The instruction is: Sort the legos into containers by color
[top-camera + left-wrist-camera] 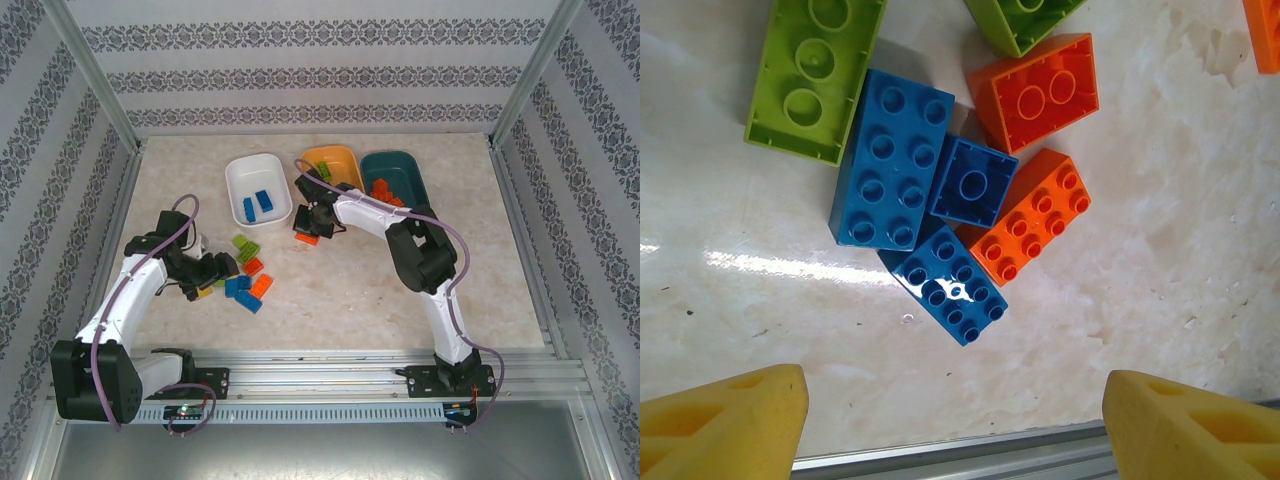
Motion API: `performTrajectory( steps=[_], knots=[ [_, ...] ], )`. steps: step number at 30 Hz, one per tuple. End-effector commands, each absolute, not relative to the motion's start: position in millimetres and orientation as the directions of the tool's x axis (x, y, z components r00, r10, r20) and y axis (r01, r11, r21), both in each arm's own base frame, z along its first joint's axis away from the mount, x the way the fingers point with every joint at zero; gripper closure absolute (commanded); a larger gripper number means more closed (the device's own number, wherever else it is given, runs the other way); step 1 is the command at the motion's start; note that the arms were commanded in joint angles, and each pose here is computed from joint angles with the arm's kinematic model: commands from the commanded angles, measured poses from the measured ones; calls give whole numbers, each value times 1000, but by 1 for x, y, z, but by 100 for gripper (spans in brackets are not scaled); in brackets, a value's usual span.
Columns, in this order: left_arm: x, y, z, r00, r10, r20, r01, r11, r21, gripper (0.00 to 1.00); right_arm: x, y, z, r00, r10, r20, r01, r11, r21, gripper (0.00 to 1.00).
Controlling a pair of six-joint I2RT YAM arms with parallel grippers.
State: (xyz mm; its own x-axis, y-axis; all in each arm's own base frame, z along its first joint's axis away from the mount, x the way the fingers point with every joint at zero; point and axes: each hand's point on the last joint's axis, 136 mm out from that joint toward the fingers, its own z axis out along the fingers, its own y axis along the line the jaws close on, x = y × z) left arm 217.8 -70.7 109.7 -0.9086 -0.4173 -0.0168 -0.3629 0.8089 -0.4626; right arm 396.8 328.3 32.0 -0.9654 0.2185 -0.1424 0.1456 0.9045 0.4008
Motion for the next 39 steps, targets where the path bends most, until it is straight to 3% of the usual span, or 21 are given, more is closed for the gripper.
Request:
performTrajectory(
  steps=[1,10,12,14,15,17,30,39],
  knots=[
    [221,-70,110,-913,-405,-39,-340,811,-477,22,368,303,30,-977,176,-120,132,943,305,100],
    [222,-70,114,-911,-408,-61,-330,810,-485,21,292,268,68,-987,118,-112,87,964,250,100],
    [222,-70,114,-910,-410,-60,-332,808,-486,21,286,256,77,-983,129,-134,95,967,236,80],
    [222,-70,114,-910,-409,-62,-330,808,-489,21,285,248,84,-978,144,-149,109,969,220,46],
    [222,-70,113,-910,-410,-59,-332,807,-489,21,287,247,85,-977,148,-152,113,969,218,38],
    [222,-70,113,-910,-410,-59,-331,806,-491,21,291,251,84,-979,142,-143,111,972,209,30],
    [222,-69,115,-910,-409,-69,-327,810,-487,20,332,281,48,-990,123,-72,114,987,113,12],
    [222,-69,115,-909,-410,-69,-329,811,-484,20,345,288,29,-987,162,-22,160,983,87,12]
  ],
)
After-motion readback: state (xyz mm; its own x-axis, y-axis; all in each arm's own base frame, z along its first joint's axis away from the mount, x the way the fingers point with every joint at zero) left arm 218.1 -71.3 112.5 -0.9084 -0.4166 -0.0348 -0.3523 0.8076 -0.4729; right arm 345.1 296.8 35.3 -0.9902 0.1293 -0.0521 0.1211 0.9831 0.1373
